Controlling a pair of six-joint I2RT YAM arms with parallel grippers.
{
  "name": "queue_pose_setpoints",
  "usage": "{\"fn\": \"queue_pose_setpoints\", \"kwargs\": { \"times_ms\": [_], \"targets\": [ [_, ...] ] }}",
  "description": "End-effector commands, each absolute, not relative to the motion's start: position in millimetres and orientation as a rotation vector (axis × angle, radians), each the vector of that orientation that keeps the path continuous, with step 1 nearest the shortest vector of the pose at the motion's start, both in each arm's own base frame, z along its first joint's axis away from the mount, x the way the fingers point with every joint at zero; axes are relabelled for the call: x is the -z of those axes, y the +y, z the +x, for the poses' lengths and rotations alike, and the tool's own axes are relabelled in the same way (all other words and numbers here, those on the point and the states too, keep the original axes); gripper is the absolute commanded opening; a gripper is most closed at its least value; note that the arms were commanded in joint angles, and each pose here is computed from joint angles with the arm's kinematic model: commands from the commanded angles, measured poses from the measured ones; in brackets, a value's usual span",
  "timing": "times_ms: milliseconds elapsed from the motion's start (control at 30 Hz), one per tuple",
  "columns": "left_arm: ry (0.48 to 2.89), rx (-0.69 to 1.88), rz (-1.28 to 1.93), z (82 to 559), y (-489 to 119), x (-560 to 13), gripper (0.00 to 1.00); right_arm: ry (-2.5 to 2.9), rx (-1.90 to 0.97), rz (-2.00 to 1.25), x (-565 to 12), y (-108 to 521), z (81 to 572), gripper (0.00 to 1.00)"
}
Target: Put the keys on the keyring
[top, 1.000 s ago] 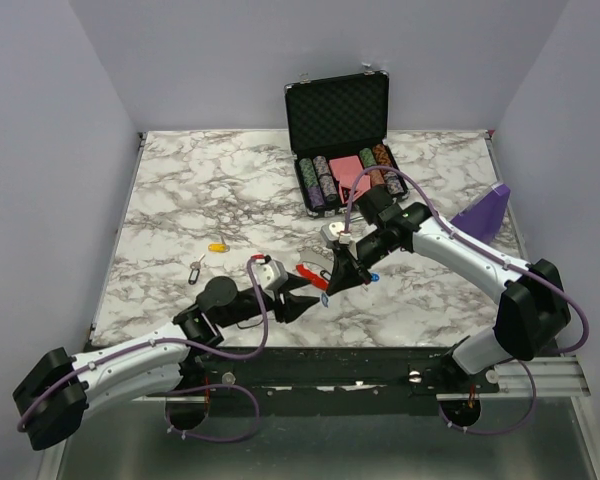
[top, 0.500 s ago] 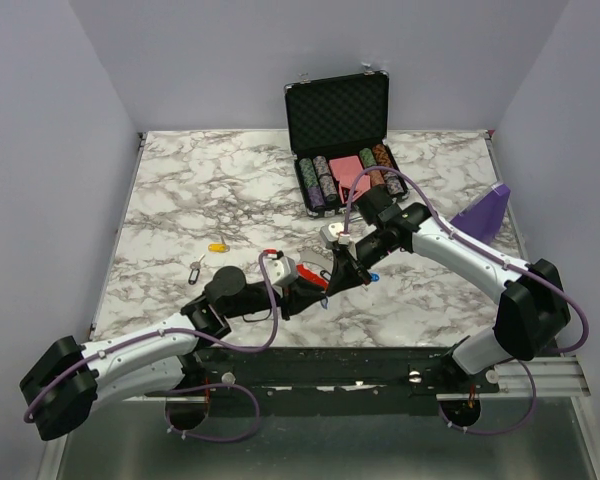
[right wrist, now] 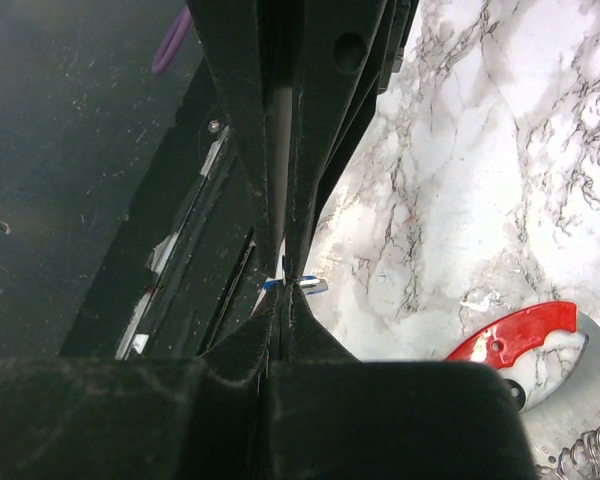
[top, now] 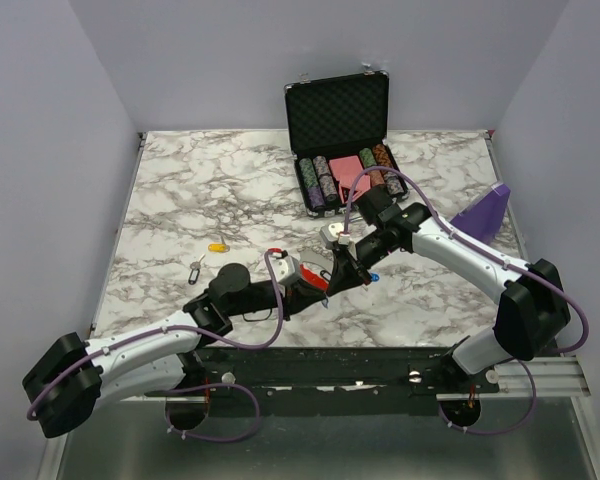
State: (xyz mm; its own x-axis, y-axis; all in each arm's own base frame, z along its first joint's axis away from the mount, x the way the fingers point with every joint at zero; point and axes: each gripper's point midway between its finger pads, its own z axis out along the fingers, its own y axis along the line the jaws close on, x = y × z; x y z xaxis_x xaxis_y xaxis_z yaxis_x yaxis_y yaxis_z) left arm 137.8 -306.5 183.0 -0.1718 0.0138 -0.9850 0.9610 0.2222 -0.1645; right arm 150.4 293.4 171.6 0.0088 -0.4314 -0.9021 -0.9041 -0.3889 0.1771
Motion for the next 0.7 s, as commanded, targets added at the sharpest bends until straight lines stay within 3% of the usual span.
{"fn": "queue_pose_setpoints", "kwargs": {
  "times_ms": [0, 67, 200, 433, 667],
  "targets": [
    [1.435, 1.178, 1.017, 134.2, -311.7, -190.2, 0.09, 1.349, -1.342, -1.854, -173.0, 295.9, 152.3, 0.01],
    [1.433, 1.182, 1.018, 134.0, -311.8, -190.5, 0.00, 1.348, -1.341, -1.854, -173.4, 295.8, 152.2, 0.01],
    [1.430, 1.169, 0.971, 138.6, -309.2, -193.1, 0.00, 1.344, -1.342, -1.850, -174.8, 295.8, 152.4, 0.03],
    [1.352, 1.159, 0.725, 147.6, -285.2, -204.7, 0.00, 1.330, -1.393, -1.815, -185.6, 299.7, 148.7, 0.48],
    [1.210, 1.244, 0.545, 139.5, -263.2, -224.7, 0.00, 1.328, -1.500, -1.735, -200.7, 307.3, 144.7, 0.50]
  ]
}}
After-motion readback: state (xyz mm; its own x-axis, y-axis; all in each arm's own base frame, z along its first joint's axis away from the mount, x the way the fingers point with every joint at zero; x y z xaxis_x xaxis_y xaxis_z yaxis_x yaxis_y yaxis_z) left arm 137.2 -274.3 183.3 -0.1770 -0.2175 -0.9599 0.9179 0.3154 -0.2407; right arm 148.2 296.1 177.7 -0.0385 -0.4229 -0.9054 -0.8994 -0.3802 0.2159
